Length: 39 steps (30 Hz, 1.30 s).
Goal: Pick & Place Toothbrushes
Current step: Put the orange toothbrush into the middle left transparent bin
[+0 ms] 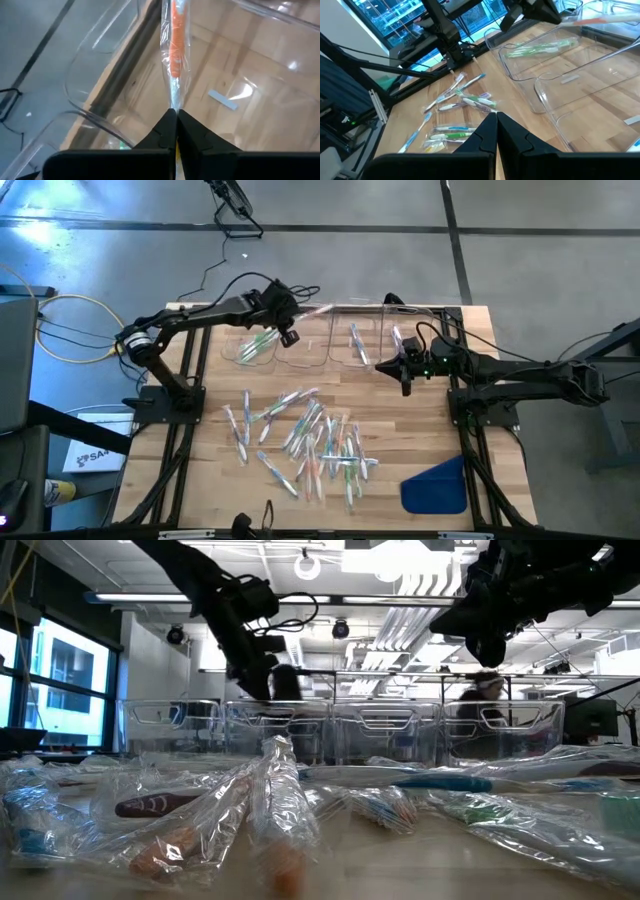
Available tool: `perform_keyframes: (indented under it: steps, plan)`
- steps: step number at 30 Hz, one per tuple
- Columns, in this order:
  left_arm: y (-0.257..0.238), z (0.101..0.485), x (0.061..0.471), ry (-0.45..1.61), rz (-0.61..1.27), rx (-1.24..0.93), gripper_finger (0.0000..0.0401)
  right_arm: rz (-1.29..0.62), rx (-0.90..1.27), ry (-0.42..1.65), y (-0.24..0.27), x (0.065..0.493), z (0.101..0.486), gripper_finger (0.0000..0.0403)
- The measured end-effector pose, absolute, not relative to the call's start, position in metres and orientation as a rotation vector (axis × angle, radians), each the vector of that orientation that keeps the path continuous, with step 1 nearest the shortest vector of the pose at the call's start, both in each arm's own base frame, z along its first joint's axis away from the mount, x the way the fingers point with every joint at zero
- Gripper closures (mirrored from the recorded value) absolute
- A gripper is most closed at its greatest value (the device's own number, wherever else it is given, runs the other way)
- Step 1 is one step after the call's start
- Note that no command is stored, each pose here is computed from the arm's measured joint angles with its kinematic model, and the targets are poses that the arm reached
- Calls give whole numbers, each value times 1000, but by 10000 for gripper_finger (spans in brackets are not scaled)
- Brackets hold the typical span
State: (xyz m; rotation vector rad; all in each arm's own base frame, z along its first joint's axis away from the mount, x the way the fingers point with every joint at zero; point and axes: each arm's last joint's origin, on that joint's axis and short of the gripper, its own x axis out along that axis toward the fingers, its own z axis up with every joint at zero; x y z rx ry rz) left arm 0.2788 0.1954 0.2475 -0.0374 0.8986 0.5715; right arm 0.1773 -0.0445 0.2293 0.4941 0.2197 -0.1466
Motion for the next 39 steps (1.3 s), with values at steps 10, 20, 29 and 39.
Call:
perform_keyframes:
  steps: [10, 20, 29, 39]
  plan:
    - [175, 246, 286, 928, 755, -48, 401, -170, 492, 215, -45, 177, 229, 401]
    - [165, 245, 291, 931, 753, -53, 401, -171, 494, 215, -45, 177, 229, 401]
    - [166, 243, 291, 907, 781, -120, 401, -170, 494, 215, -45, 177, 229, 401]
    - [166, 239, 288, 930, 803, -190, 401, -171, 498, 214, -45, 177, 229, 401]
